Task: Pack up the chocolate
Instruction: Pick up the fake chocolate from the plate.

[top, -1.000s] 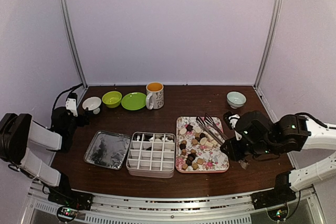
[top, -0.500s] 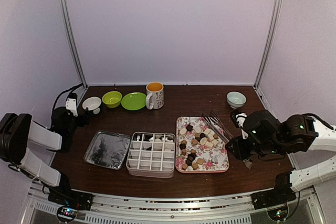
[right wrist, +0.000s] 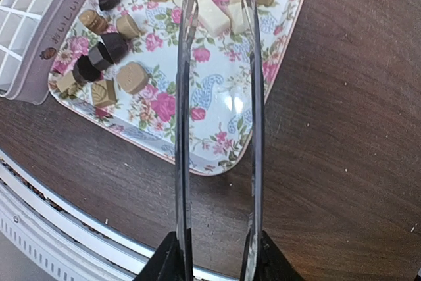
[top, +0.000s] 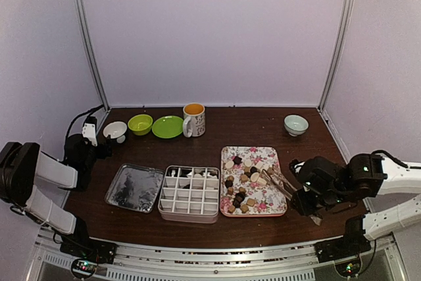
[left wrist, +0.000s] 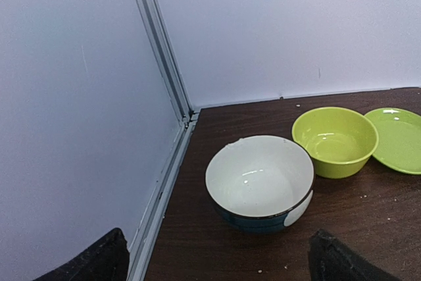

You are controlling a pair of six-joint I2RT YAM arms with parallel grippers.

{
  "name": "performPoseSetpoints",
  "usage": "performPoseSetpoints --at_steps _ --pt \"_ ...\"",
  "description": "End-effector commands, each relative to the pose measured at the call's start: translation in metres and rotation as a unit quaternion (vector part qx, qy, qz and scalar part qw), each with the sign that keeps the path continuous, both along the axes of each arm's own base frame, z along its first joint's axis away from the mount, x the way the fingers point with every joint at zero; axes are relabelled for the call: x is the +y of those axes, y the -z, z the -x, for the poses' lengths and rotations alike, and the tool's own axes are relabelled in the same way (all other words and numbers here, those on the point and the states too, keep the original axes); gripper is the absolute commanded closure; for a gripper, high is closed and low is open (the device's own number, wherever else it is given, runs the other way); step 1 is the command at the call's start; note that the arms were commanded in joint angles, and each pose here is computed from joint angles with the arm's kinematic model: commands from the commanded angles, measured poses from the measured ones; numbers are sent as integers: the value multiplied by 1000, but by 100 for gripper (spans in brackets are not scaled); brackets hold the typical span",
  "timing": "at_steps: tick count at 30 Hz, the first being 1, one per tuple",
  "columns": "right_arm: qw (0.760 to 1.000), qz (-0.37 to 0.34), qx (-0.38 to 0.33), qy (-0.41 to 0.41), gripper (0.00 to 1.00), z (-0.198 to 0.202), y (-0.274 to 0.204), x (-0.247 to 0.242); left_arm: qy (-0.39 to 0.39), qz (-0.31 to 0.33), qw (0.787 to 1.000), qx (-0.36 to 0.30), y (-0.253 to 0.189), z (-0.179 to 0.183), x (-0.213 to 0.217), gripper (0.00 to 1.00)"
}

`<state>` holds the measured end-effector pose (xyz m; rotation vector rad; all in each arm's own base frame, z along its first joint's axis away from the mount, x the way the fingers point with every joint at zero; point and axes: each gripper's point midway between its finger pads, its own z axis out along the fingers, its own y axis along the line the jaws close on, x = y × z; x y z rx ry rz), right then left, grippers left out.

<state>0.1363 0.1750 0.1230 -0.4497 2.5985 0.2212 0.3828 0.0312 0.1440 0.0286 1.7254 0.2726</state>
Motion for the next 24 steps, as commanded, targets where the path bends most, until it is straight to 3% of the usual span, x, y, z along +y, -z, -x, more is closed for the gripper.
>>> performPoseSetpoints --at_steps 1,24 --pt "999 0 21 26 65 2 13 -9 -4 2 999 -37 -21 -6 3 2" --pt "997 49 43 33 66 -12 31 -11 -4 2 999 -37 -21 -6 3 2"
